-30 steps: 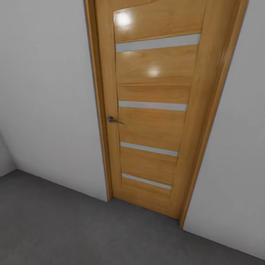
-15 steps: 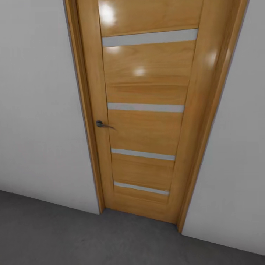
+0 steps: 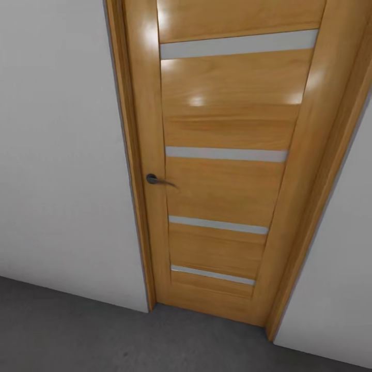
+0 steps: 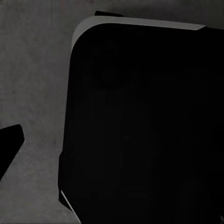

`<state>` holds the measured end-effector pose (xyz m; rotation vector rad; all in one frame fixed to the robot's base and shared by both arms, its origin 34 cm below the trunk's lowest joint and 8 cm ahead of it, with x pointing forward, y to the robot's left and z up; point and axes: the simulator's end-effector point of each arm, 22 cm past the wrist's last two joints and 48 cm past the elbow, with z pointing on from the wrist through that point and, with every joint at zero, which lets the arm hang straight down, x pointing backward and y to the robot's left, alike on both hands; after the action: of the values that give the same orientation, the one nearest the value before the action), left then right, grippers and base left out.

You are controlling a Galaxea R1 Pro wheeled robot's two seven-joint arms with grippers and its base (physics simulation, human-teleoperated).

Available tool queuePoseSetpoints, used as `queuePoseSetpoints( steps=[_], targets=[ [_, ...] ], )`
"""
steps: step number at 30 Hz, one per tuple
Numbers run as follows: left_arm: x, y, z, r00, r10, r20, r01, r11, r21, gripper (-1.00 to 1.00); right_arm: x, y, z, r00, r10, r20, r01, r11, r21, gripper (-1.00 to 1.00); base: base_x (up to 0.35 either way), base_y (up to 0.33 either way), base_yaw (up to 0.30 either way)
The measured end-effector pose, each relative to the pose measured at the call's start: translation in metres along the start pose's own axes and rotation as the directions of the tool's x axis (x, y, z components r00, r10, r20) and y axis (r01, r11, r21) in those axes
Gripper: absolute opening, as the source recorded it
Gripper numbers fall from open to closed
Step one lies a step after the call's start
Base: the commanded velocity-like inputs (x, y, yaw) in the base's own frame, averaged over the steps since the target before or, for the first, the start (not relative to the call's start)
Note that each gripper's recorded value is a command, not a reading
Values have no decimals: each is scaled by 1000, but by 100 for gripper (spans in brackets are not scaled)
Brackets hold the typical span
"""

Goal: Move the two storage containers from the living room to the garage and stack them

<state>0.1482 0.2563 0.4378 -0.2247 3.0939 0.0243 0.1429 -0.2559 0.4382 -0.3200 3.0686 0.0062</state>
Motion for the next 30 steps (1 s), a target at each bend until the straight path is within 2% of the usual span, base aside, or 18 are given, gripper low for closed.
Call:
queuePoseSetpoints(
  steps=[14, 30],
  targets=[
    [0, -1, 0, 1000, 0, 0, 0, 1000, 1, 100, -1, 3, 0, 1000, 6, 2, -6, 1000, -4, 100, 32, 40, -10],
    [0, 0, 0, 1000, 0, 0, 0, 1000, 0, 100, -1, 4, 0, 1000, 13, 1, -13, 1000, -4, 100, 0, 0, -218]
  ],
)
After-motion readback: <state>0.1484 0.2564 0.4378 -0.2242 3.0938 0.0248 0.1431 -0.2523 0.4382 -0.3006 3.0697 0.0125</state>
